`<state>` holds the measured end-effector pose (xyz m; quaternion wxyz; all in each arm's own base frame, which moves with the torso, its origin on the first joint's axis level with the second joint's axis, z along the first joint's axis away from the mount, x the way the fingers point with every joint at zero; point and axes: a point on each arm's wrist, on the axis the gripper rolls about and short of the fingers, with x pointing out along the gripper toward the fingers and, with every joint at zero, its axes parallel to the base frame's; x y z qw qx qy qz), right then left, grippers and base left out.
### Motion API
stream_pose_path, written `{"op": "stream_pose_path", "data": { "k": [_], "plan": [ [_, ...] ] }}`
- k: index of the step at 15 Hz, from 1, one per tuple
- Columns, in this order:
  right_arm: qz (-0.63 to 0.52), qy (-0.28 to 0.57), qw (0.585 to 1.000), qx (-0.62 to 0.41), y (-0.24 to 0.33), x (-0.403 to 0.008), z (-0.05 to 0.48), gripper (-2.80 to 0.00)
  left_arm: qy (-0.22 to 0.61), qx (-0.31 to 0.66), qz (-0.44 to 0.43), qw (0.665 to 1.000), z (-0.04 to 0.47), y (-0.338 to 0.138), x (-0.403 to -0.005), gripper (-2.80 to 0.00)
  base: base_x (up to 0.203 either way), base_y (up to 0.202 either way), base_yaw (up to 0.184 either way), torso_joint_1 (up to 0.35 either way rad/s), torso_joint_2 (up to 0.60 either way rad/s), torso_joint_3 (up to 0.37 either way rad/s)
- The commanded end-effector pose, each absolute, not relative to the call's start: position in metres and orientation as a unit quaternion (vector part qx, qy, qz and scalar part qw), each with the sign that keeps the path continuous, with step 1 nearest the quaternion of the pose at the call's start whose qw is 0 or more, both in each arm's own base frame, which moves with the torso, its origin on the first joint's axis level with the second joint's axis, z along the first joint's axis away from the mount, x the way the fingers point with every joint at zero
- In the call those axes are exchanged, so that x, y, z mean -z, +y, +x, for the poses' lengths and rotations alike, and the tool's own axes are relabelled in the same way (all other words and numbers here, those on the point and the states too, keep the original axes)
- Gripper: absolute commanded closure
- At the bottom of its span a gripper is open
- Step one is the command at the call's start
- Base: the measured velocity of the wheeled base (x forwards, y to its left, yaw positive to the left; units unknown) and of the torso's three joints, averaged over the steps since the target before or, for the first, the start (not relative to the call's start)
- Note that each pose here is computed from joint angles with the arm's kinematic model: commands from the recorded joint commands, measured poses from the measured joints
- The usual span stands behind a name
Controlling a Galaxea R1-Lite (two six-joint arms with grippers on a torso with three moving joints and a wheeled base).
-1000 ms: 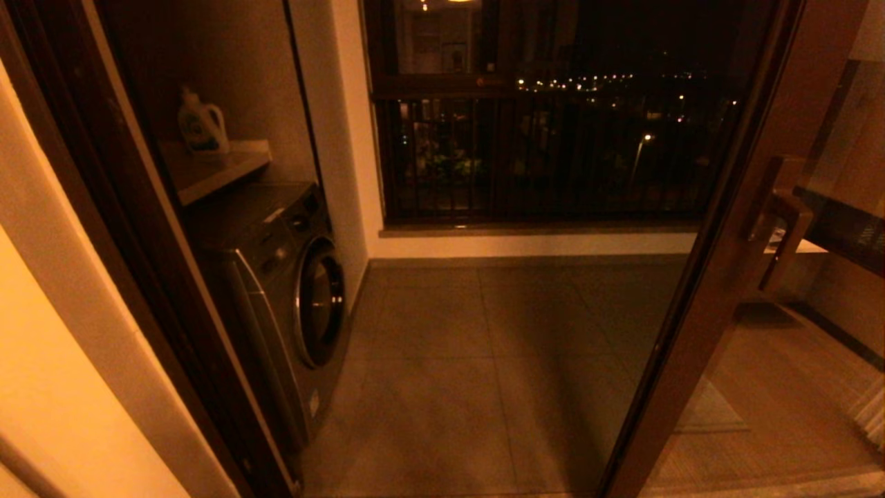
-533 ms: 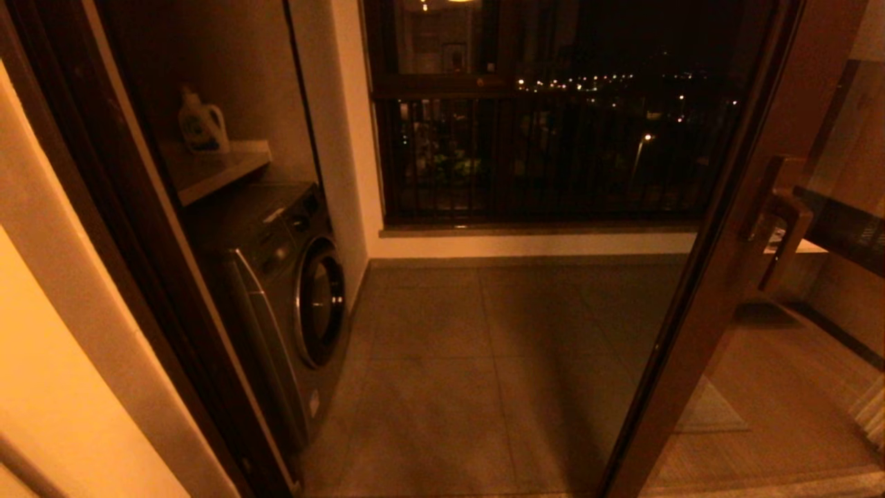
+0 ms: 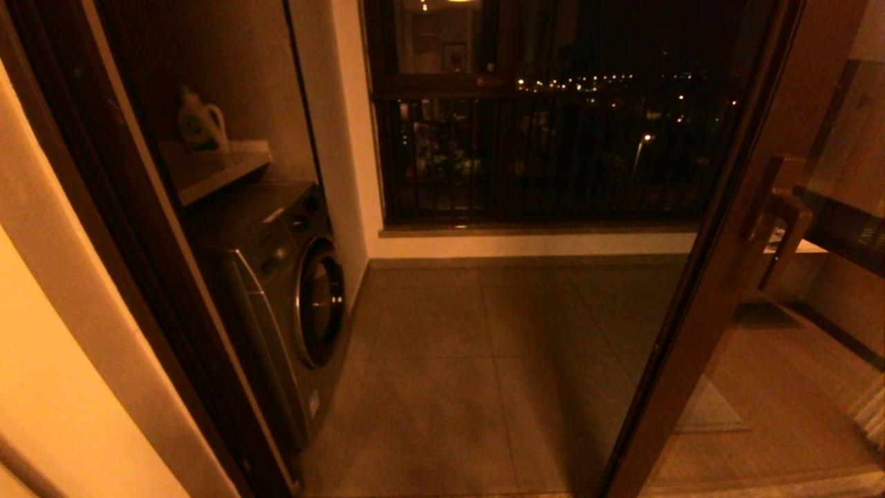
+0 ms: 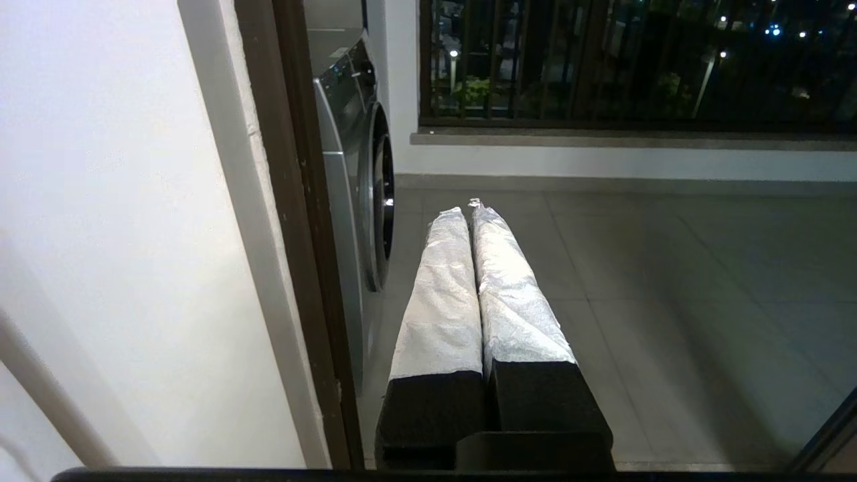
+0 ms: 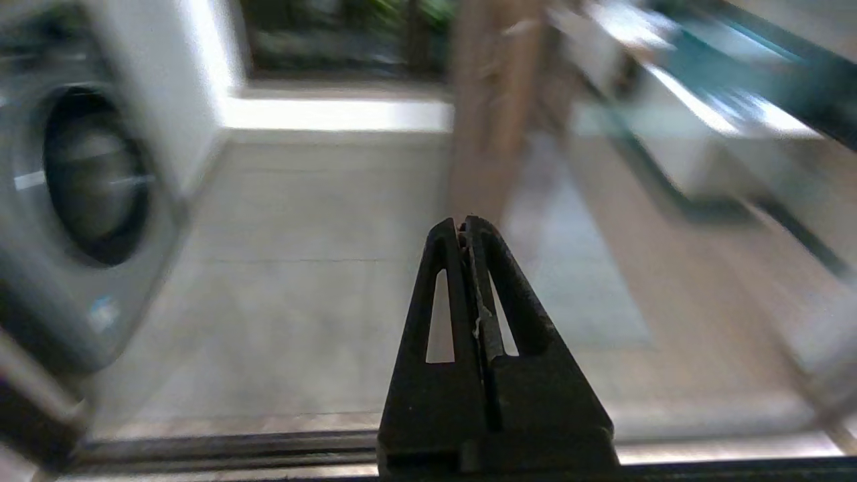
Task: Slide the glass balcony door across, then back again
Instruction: Close the slid door
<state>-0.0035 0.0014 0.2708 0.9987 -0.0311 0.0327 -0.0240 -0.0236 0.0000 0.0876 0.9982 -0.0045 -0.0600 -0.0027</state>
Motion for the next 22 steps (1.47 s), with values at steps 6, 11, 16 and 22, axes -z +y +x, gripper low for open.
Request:
{"op": "stream_pose_path", "data": {
  "k": [6, 11, 16, 22],
  "plan": [
    [-0.001, 0.212, 0.956, 0.205, -0.03, -0.312, 0.102, 0.0, -0.04, 0.002, -0.005, 0.999, -0.02, 0.0, -0.077, 0.0, 0.0, 0.0, 0.0, 0.0, 0.0, 0.0],
    [0.012, 0.245, 0.932, 0.268, -0.056, -0.313, 0.133, 0.0, -0.04, 0.002, -0.005, 0.999, -0.02, 0.0, -0.077, 0.0, 0.0, 0.0, 0.0, 0.0, 0.0, 0.0],
    [0.022, 0.27, 0.93, 0.248, -0.072, -0.304, 0.166, 0.0, -0.04, 0.002, -0.005, 0.999, -0.02, 0.0, -0.077, 0.0, 0.0, 0.0, 0.0, 0.0, 0.0, 0.0],
    [0.02, 0.22, 0.96, 0.172, -0.094, -0.302, 0.214, 0.0, -0.04, 0.002, -0.005, 0.999, -0.02, 0.0, -0.077, 0.0, 0.0, 0.0, 0.0, 0.0, 0.0, 0.0]
  ]
}}
